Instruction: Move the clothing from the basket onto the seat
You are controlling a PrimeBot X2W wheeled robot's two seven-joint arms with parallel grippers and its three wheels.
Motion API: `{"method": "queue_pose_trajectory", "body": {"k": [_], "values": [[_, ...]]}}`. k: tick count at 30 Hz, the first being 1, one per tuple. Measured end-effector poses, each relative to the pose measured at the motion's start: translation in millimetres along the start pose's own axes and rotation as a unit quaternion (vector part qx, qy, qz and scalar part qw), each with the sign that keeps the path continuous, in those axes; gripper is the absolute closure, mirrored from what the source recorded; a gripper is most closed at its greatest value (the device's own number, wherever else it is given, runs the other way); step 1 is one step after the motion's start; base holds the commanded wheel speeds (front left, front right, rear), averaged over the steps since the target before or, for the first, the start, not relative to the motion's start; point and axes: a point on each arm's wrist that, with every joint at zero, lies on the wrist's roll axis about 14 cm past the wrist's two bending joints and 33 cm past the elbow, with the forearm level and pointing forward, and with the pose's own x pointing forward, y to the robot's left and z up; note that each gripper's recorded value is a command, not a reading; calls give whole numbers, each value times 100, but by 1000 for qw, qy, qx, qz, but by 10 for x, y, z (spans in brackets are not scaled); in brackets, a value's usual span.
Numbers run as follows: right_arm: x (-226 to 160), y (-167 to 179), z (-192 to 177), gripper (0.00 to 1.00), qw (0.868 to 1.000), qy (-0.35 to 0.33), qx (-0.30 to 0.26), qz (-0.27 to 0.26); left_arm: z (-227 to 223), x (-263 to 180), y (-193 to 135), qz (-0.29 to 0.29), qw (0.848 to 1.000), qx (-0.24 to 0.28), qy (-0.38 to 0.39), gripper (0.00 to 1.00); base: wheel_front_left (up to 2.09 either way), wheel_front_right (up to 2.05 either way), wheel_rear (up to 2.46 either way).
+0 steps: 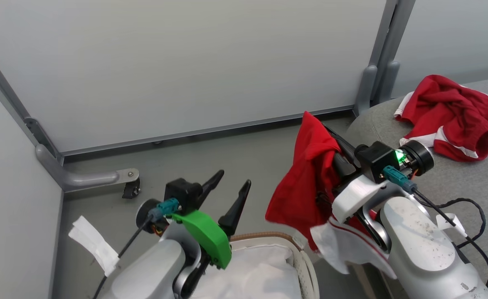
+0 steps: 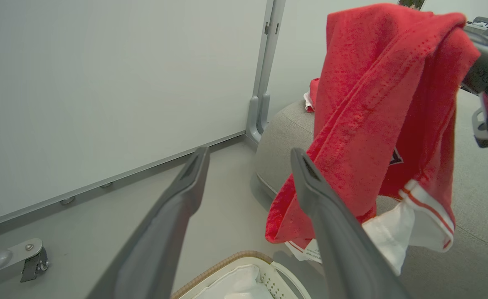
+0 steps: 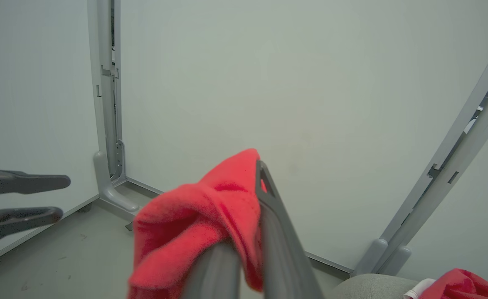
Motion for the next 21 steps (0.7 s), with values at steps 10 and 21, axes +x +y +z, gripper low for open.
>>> {"method": "queue_pose_trajectory", "body": {"k": [10, 21], "values": [[-56, -155, -45, 100, 1000, 6, -9, -18, -282, -101, -141, 7, 999, -40, 8, 0, 0, 0, 0], [-113, -410, 29, 100, 998, -1, -26, -49, -161, 8, -250, -13, 1000, -15, -16, 0, 0, 0, 0]]}}
